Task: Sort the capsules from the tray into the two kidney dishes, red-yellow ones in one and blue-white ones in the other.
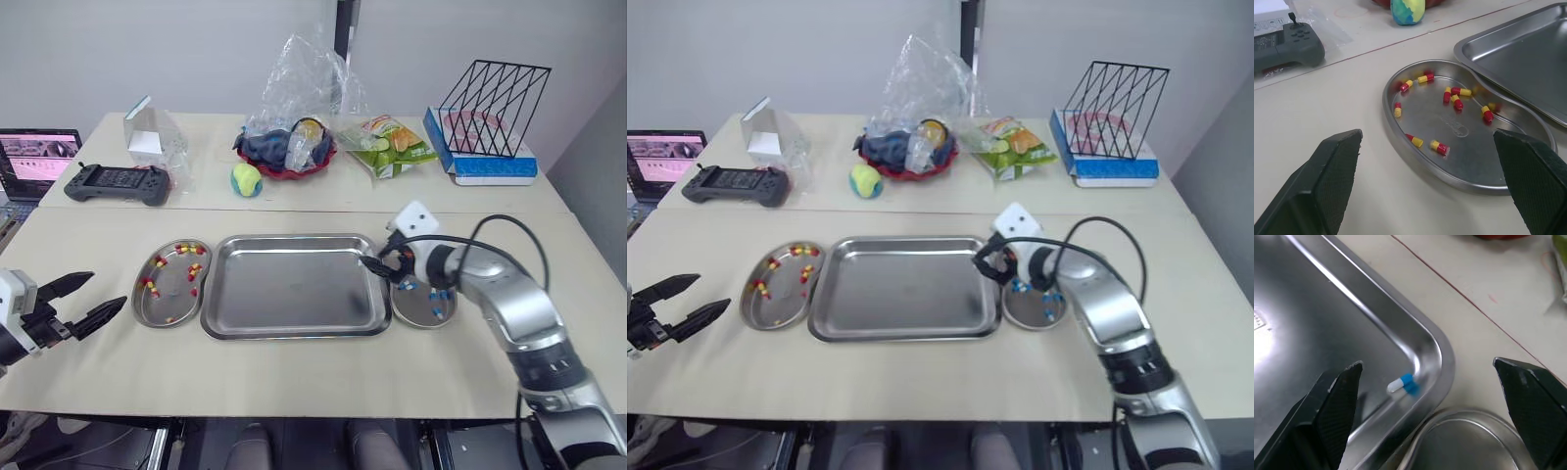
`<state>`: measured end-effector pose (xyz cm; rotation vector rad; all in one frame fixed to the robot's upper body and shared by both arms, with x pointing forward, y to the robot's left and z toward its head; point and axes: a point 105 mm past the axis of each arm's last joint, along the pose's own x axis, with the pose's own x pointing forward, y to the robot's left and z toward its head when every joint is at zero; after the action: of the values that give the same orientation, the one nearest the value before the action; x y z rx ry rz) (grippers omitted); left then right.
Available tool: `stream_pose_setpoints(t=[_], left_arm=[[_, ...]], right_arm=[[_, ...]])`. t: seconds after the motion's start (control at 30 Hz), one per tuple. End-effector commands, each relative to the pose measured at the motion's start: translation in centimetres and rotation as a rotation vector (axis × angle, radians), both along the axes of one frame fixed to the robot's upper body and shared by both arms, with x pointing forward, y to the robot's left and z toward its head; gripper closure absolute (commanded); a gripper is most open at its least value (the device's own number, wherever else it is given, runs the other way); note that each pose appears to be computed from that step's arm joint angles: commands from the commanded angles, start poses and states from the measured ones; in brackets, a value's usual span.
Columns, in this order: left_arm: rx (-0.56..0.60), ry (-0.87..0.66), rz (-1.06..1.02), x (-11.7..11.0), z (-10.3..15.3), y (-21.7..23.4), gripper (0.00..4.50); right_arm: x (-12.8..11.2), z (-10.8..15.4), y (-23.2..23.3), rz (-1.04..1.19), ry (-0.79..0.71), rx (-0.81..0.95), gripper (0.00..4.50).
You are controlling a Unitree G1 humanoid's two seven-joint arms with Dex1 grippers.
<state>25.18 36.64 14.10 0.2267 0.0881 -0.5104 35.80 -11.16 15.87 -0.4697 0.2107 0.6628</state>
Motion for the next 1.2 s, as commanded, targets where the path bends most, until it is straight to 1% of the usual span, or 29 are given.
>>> stream_pose_setpoints(t=[0.03, 0.07, 0.23, 0.4, 0.73, 0.77, 0.8, 0.83, 0.9, 1.2], left_arm=[[0.014, -0.041, 0.0, -0.4, 1.3, 0.1, 0.0], [0.015, -0.042, 0.0, -0.5, 1.3, 0.1, 0.0], [0.028, -0.027, 0.006, -0.7, 1.7, 0.8, 0.0], [0.034, -0.033, 0.006, -0.4, 2.1, 0.9, 0.0], [0.039, -0.027, -0.004, -0.4, 2.0, 0.8, 0.0], [0.04, -0.026, -0.004, -0.4, 2.0, 0.8, 0.0], [0.041, -0.026, -0.004, -0.4, 2.0, 0.8, 0.0], [0.04, -0.027, 0.0, -0.4, 2.1, 0.9, 0.0], [0.01, -0.041, 0.003, -0.4, 2.5, 0.9, 0.0], [-0.004, -0.07, 0.004, -0.1, 3.6, 0.8, 0.0]], right_arm=[[0.6, 0.5, 1.1, -0.128, 0.059, 0.042, 0.01], [0.6, 0.4, 1.6, -0.147, 0.086, 0.059, 0.01], [0.1, 0.5, 3.8, -0.219, 0.104, 0.132, 0.01], [0.1, -0.3, 4.2, -0.299, 0.123, 0.148, 0.01], [0.0, -1.3, 4.7, -0.349, 0.151, 0.168, 0.01], [0.0, -1.4, 4.6, -0.357, 0.155, 0.173, 0.25], [0.0, -1.5, 4.6, -0.363, 0.158, 0.176, 0.59], [0.0, -1.7, 4.5, -0.369, 0.164, 0.172, 0.8], [0.2, -2.0, 4.4, -0.373, 0.156, 0.138, 0.8], [0.6, -2.7, 3.9, -0.442, 0.231, 0.242, 0.8]])
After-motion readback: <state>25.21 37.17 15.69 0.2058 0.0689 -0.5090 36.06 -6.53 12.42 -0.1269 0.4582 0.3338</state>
